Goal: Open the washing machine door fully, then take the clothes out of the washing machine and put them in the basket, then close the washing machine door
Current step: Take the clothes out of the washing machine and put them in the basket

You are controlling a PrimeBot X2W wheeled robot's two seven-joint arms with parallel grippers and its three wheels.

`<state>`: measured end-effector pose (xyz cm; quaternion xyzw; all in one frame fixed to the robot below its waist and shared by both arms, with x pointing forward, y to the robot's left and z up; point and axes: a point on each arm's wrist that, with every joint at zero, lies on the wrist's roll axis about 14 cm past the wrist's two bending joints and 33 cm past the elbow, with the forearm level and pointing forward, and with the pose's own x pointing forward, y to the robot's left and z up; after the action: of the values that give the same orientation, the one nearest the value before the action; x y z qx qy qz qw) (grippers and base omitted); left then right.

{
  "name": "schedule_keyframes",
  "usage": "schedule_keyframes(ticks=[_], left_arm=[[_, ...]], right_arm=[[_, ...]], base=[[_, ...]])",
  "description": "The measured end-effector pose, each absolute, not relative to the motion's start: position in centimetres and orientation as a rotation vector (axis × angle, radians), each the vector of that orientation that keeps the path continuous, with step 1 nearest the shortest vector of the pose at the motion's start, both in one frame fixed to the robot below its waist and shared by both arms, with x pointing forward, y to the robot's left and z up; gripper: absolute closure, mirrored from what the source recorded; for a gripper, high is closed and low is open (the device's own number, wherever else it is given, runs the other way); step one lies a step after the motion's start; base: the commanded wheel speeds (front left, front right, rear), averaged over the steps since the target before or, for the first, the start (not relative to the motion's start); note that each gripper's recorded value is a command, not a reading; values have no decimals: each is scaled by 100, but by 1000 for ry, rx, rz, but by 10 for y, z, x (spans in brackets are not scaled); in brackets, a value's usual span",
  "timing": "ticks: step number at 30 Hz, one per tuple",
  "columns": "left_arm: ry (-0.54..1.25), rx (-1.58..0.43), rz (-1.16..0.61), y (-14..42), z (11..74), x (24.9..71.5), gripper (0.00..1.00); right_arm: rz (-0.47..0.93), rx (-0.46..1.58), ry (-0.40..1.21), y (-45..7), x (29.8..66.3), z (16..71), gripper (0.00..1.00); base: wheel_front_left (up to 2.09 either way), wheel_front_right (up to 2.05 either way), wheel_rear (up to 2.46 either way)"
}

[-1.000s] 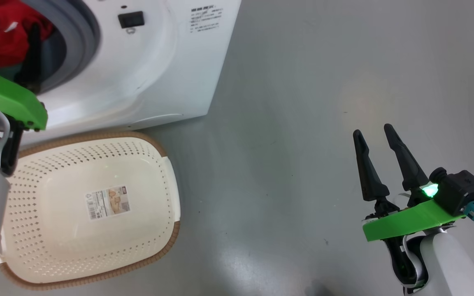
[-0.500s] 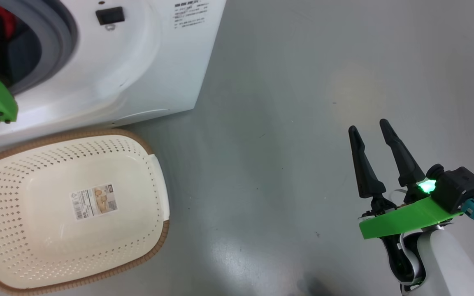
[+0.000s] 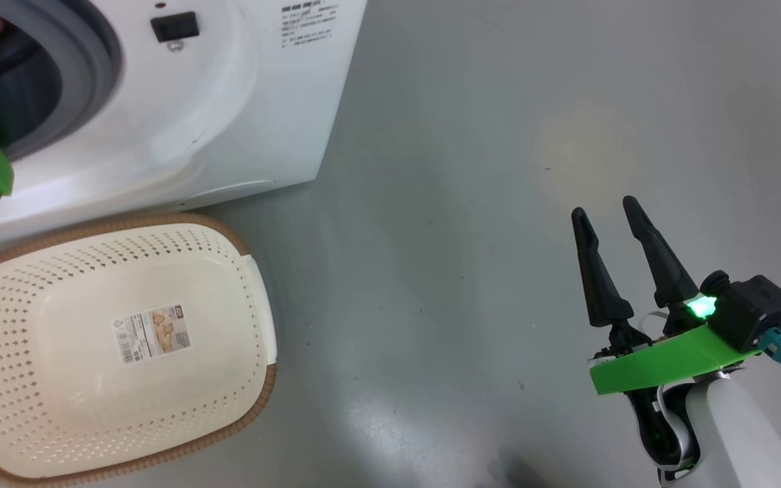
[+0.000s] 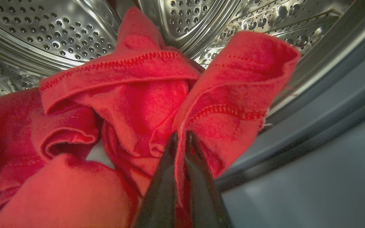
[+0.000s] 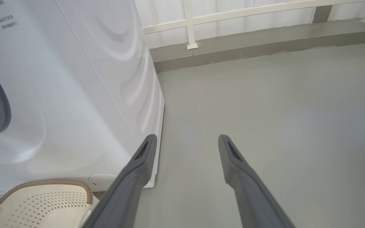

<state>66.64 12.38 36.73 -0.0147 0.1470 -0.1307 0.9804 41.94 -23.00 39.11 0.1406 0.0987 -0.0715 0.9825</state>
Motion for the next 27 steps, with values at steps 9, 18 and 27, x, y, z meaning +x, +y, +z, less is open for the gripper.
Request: schedule_keyframes(ticks=[9,18,27], left_arm=[[237,-71,-234,132,392,670,100],[132,-162,-177,150,424,656,100],[9,-204,-132,161,457,623,100]], right_arm=[[-130,295,184,-225,423,395,0],[-106,309,151,-218,430,405,0],[-81,316,110,-211,435,420,0]], base=[[0,0,0],[0,0,0],[0,0,0]])
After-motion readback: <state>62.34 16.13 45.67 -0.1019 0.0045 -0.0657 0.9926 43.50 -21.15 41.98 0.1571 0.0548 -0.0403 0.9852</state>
